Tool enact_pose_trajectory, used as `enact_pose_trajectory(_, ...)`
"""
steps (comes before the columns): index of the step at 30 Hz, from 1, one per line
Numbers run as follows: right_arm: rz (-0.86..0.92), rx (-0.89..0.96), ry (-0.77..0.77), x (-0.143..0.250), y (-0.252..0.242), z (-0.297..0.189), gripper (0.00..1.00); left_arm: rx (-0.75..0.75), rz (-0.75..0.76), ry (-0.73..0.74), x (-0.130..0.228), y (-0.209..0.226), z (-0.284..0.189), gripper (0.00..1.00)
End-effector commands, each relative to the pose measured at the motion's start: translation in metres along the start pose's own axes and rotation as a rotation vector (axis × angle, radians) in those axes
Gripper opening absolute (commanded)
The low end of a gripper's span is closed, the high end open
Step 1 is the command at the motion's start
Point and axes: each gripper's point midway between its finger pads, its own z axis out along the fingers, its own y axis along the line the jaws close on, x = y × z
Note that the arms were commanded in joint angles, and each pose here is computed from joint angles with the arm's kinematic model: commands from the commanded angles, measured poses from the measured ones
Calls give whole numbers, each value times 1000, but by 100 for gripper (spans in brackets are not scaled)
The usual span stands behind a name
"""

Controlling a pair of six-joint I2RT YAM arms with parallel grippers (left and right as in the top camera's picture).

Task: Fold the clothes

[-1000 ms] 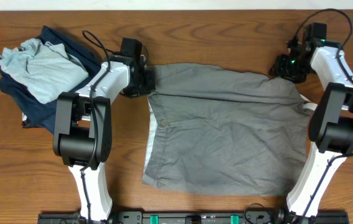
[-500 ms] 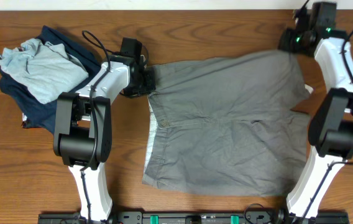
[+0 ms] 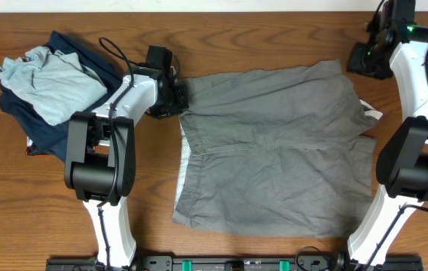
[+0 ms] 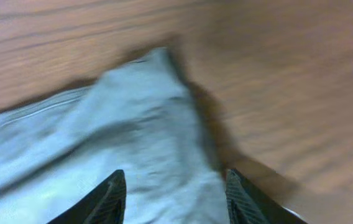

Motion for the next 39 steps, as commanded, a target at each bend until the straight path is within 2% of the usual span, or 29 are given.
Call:
enact_pose_trajectory(1, -76, -185, 3, 2, 36, -4, 50, -95, -29, 77, 23, 29, 25, 6)
enact_pose_trajectory(7, -194, -226, -42, -1, 72, 5, 41, -95, -33, 77, 23, 29, 25, 6)
enact_pose_trajectory(10, -230, -172, -4, 13, 79, 24, 41, -95, -33, 78, 23, 29, 25, 6)
enact_pose_trajectory(13, -251, -145, 57, 32, 84, 47, 36, -91, -31, 68, 20, 28, 25, 6)
enact_pose_trajectory(17, -219, -117, 107, 44, 85, 77, 24, -76, -23, 30, 11, 25, 26, 6)
enact_pose_trajectory(22, -166, -108, 126, 50, 82, 104, 19, -38, -31, -63, -12, 16, 26, 6)
enact_pose_trajectory(27, -160, -113, 100, 46, 83, 124, 21, 15, -14, -190, -43, 3, 22, 14)
enact_pose_trajectory(32, -96, -134, -8, 18, 89, 127, 40, 88, -35, -338, -79, -14, 12, 16)
enact_pose_trajectory(39, -73, -79, -44, -15, 75, 91, 46, 159, -16, -425, -103, -25, -23, 16)
